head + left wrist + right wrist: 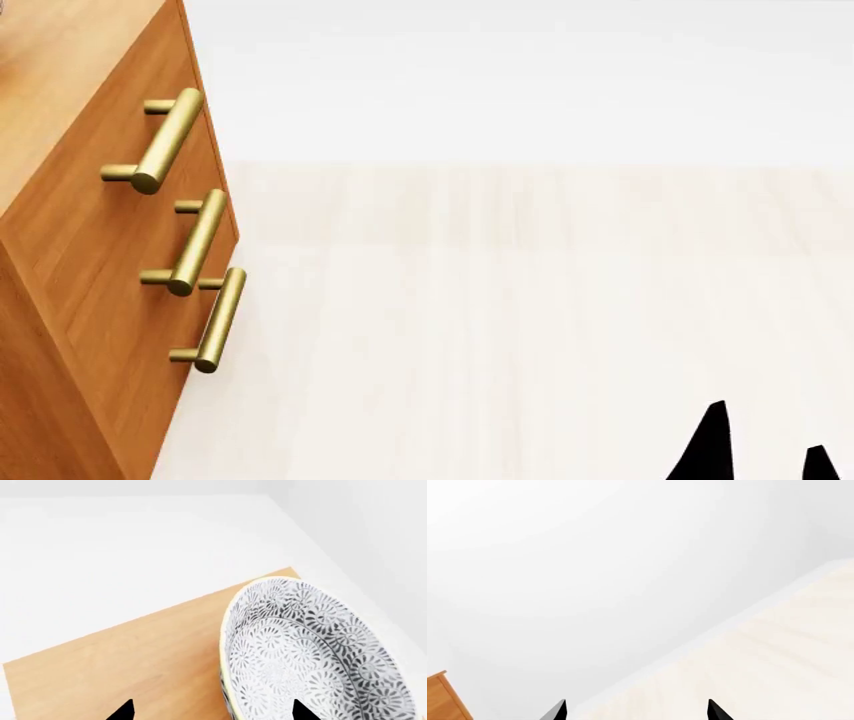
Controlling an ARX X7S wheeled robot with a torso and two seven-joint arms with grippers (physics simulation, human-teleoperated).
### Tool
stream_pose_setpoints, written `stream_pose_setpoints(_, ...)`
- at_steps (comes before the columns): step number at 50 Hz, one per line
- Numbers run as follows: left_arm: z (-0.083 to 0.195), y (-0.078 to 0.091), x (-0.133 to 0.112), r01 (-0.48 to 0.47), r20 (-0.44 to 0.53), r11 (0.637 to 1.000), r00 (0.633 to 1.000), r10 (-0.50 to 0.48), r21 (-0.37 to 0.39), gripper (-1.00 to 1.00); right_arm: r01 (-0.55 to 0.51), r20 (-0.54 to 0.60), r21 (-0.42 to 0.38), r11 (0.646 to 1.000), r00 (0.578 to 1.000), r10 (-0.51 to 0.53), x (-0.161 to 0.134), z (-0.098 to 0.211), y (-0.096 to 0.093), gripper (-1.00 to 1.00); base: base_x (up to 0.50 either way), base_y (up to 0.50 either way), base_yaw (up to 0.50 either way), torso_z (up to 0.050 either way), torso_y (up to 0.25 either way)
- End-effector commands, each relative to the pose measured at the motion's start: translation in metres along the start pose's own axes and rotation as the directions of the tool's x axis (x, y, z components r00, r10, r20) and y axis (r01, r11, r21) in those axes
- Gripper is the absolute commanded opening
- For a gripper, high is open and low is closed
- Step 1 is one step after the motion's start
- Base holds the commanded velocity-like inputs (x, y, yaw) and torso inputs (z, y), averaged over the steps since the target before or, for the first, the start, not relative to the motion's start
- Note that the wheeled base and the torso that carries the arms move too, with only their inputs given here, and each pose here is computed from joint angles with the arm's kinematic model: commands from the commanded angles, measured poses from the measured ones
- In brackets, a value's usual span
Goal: Put the bowl on top of the cabinet.
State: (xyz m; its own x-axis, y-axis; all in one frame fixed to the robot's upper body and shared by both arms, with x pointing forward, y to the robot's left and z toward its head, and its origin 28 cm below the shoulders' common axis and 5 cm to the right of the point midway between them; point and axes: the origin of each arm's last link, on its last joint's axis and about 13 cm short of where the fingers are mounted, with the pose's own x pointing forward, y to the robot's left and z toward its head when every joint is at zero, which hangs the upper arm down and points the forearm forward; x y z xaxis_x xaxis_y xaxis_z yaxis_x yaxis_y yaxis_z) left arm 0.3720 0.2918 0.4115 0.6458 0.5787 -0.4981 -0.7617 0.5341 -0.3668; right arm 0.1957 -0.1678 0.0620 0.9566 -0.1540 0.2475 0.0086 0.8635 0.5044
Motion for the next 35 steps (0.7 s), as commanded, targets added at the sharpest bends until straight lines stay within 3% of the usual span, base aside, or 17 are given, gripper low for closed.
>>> stream_pose_setpoints(1,0.006,-0.002,-0.017,-0.001,0.059,1.000,0.998,-0.001,0.028,1.00,-0.005,0.001,0.001,1.000,1.000,0.005,-0.001,0.001,0.001,1.00,0.00,0.00,0.00,0.000,0.000)
stream_pose_setpoints(10,0.002,-0.003,-0.031,0.003,0.125,0.997,0.992,-0.013,0.082,1.00,-0.012,0.001,0.002,1.000,1.000,0.012,-0.002,0.001,0.002,1.00,0.00,0.00,0.00,0.000,0.000)
stream_pose_setpoints(16,-0.001,-0.007,-0.045,-0.007,0.218,0.988,0.976,-0.027,0.157,1.00,-0.017,-0.002,0.001,1.000,1.000,0.017,-0.003,0.001,0.003,1.00,0.00,0.00,0.00,0.000,0.000)
stream_pose_setpoints(24,-0.006,-0.011,-0.053,0.016,0.249,0.978,0.966,-0.069,0.208,1.00,-0.022,-0.006,-0.002,1.000,1.000,0.022,-0.004,0.000,0.004,1.00,0.00,0.00,0.00,0.000,0.000)
stream_pose_setpoints(35,-0.019,-0.020,-0.063,-0.008,0.347,0.947,0.932,-0.110,0.322,1.00,-0.030,-0.012,-0.003,1.000,0.999,0.030,-0.004,-0.001,0.005,1.00,0.00,0.00,0.00,0.000,0.000)
